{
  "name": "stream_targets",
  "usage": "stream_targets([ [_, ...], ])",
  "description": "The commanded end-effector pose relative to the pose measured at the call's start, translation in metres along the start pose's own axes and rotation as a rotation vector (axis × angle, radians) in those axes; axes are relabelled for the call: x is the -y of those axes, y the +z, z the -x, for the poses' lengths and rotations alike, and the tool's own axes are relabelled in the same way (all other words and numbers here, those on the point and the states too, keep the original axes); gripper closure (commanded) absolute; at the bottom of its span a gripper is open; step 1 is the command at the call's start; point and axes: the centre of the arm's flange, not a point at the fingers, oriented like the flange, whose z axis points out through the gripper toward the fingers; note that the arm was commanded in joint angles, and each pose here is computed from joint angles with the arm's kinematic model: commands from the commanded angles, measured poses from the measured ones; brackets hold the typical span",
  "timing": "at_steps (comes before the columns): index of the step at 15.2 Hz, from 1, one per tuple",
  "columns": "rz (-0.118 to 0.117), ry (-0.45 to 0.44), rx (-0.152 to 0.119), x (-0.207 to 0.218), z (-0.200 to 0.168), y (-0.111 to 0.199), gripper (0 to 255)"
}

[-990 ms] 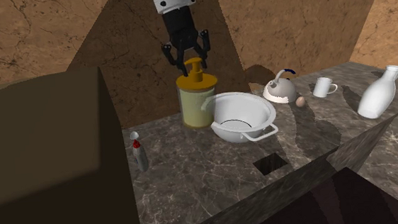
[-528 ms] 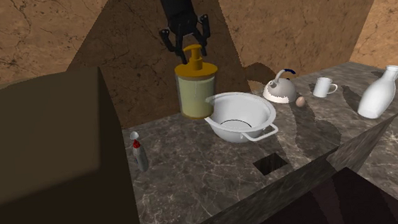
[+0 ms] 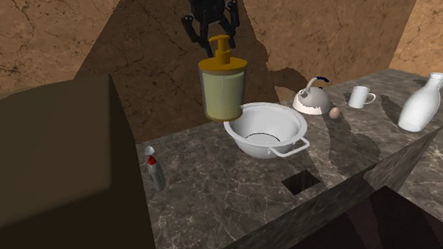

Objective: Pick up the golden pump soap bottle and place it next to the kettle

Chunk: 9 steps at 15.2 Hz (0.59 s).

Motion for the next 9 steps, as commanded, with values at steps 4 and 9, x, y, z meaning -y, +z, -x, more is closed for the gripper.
stream_targets([
  [4,0.000,0.000,0.000,-0.062,-0.001,0.012,255],
  [9,0.000,0.000,0.000,-0.127,-0.001,0.025,255],
])
